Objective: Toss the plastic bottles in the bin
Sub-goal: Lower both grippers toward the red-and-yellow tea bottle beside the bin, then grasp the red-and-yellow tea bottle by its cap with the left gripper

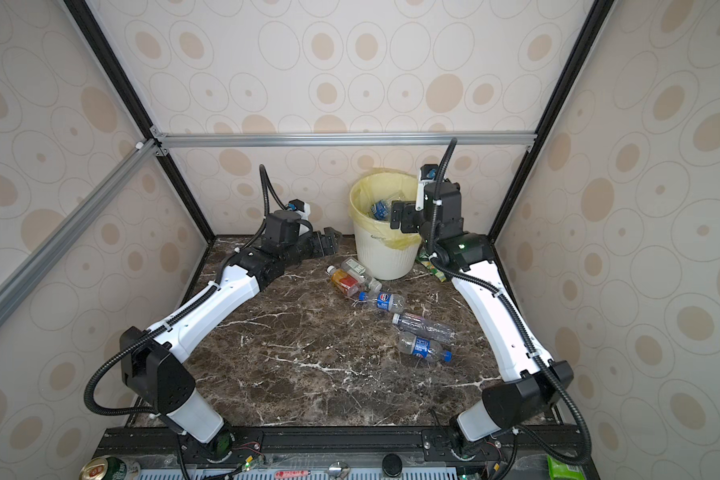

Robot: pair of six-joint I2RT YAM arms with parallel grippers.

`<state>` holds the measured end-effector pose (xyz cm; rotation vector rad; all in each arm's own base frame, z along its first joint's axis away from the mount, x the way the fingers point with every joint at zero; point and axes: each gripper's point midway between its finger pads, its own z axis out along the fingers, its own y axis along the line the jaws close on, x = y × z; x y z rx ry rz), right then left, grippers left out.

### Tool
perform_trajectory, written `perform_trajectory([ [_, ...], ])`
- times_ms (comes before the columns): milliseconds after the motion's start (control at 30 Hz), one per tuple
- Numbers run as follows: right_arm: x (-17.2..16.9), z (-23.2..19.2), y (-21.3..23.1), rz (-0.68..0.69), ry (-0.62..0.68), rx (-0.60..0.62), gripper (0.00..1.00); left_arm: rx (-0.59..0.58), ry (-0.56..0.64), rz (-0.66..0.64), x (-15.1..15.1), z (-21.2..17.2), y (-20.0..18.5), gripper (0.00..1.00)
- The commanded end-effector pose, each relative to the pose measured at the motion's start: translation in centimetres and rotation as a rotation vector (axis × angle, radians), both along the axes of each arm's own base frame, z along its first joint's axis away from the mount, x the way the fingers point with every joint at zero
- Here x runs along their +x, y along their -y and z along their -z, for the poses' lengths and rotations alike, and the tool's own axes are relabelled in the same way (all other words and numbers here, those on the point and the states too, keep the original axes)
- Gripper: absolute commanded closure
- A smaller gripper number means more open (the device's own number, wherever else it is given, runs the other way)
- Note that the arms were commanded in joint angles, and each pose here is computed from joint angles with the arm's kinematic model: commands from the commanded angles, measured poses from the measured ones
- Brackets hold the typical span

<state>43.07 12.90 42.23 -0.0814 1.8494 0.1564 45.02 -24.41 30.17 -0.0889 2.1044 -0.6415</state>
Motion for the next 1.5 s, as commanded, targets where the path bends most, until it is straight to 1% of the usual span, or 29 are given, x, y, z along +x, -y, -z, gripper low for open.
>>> perform_trajectory([
  [0, -1.6, 1.5, -0.8, -0.031, -0.001, 0.021, 0.00, -0.085, -0.122, -0.085, 0.9, 3.2, -0.9, 0.01],
  [133, -3.5, 5.3, -1.7, -0.058, -0.047, -0.002, 0.00, -0.168, -0.228, -0.088, 1.6, 6.6, -1.2, 0.01],
  [233, -4.6, 8.3, -2.8, -0.086, -0.092, -0.002, 0.00, -0.251, -0.303, -0.040, 2.3, 9.6, -1.3, 0.01],
  [300, -5.1, 10.0, -3.5, -0.102, -0.123, 0.011, 0.00, -0.311, -0.344, -0.027, 2.8, 11.8, -1.8, 0.01],
  [367, -5.5, 11.4, -4.2, -0.121, -0.149, 0.014, 0.00, -0.356, -0.355, -0.024, 3.3, 13.2, -2.0, 0.01],
  [533, -5.8, 15.1, -6.9, -0.168, -0.227, -0.028, 0.00, -0.367, -0.396, -0.031, 4.6, 16.3, -1.6, 0.01],
  [633, -6.0, 16.7, -8.1, -0.190, -0.257, -0.007, 0.00, -0.374, -0.417, -0.034, 5.5, 17.5, -1.3, 0.01],
  [767, -6.2, 17.9, -9.3, -0.207, -0.280, 0.014, 0.00, -0.403, -0.438, -0.050, 6.6, 19.1, -1.1, 0.01],
  [967, -6.5, 18.9, -10.4, -0.232, -0.306, 0.016, 0.00, -0.490, -0.460, -0.061, 8.0, 21.0, -0.9, 0.01],
  [1200, -6.6, 19.4, -10.5, -0.235, -0.313, -0.006, 0.00, -0.501, -0.467, -0.076, 9.4, 22.1, -0.9, 0.01],
  [1333, -6.3, 19.5, -10.7, -0.234, -0.310, -0.003, 0.00, -0.512, -0.491, -0.095, 9.8, 23.4, -0.9, 0.01],
  [1467, -6.0, 19.6, -11.3, -0.256, -0.317, -0.008, 0.00, -0.542, -0.500, -0.104, 10.3, 24.3, -0.9, 0.08],
])
